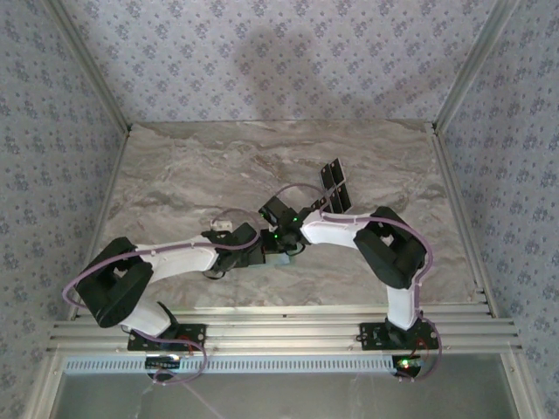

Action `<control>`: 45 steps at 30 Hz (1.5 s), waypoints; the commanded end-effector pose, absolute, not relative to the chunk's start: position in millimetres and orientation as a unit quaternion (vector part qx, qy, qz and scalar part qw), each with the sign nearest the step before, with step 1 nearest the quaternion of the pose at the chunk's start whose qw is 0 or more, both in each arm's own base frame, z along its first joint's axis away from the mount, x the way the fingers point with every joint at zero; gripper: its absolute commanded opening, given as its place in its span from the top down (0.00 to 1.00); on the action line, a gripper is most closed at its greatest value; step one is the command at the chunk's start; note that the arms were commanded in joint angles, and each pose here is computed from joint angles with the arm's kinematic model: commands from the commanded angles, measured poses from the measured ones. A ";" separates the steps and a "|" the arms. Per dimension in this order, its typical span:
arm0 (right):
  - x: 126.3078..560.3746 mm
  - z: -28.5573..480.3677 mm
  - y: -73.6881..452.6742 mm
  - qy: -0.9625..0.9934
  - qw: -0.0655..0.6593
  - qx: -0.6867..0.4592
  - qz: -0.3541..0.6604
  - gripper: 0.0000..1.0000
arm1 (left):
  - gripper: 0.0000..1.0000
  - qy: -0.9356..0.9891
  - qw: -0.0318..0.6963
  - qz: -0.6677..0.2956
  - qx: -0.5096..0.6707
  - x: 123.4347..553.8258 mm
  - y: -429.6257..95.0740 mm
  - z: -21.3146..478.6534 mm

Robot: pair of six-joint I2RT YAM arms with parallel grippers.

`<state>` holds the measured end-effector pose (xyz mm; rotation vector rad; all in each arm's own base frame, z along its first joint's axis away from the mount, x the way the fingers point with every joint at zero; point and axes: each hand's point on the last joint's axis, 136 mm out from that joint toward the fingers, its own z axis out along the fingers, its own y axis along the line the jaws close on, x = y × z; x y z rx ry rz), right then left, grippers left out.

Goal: Put the credit cards into the card holder
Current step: Insert the credit card into the card slot.

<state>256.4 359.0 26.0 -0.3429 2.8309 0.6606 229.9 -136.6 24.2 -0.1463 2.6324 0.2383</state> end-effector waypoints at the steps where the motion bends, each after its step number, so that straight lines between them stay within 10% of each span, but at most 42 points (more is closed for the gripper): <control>1: 253.0 27.0 379.6 0.957 0.098 -0.124 0.244 0.99 | 0.01 0.966 0.230 0.103 -0.049 221.4 -130.5 10.6; 45: 244.6 39.1 356.6 0.956 0.111 -0.113 0.247 0.96 | 0.01 0.962 0.247 0.106 -0.049 221.9 -125.0 31.1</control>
